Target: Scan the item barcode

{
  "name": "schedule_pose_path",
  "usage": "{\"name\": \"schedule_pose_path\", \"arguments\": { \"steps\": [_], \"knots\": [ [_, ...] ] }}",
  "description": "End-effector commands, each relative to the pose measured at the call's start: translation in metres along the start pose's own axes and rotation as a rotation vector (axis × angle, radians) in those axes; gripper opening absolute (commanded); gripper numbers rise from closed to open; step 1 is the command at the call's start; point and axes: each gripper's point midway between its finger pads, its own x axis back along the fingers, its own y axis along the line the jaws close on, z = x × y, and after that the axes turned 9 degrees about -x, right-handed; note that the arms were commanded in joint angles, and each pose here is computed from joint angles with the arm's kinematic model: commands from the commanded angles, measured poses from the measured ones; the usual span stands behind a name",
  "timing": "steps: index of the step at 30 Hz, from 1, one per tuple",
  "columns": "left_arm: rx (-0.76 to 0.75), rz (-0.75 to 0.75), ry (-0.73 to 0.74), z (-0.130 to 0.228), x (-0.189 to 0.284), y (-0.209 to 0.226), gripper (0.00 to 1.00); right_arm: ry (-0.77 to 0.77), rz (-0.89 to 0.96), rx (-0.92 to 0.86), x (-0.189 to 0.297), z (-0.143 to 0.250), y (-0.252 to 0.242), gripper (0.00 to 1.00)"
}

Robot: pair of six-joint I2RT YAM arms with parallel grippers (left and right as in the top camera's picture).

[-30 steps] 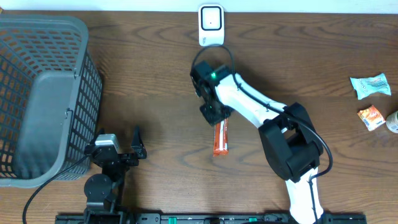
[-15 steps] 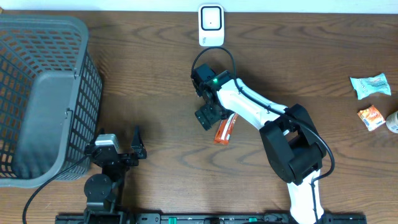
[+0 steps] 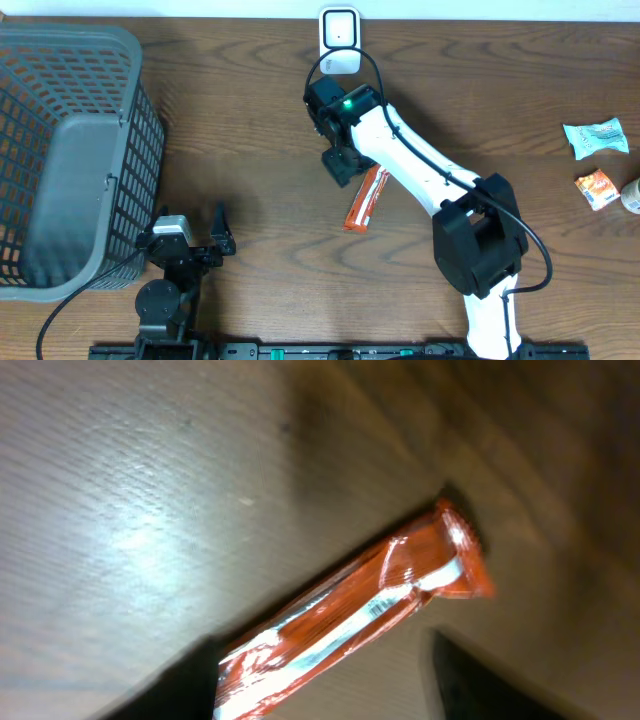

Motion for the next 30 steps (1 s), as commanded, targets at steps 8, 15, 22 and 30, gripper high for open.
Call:
{"name": "schedule_pose_path", "arguments": {
  "steps": [8, 15, 22, 30],
  "knots": [
    [0.001, -0.009, 0.042, 0.018, -0.002, 0.002, 0.98, 0.059, 0.04, -0.017, -0.042, 0.023, -0.031, 0.26],
    [0.0, -0.009, 0.042, 0.018, -0.002, 0.002, 0.98, 0.049, 0.035, -0.01, -0.055, 0.025, -0.029, 0.22],
    [0.001, -0.009, 0.042, 0.018, -0.002, 0.002, 0.98, 0.061, 0.043, -0.008, -0.071, 0.036, -0.029, 0.24],
    [0.001, -0.009, 0.042, 0.018, -0.002, 0.002, 0.98, 0.014, 0.119, -0.012, -0.07, 0.025, -0.042, 0.99]
  ]
}}
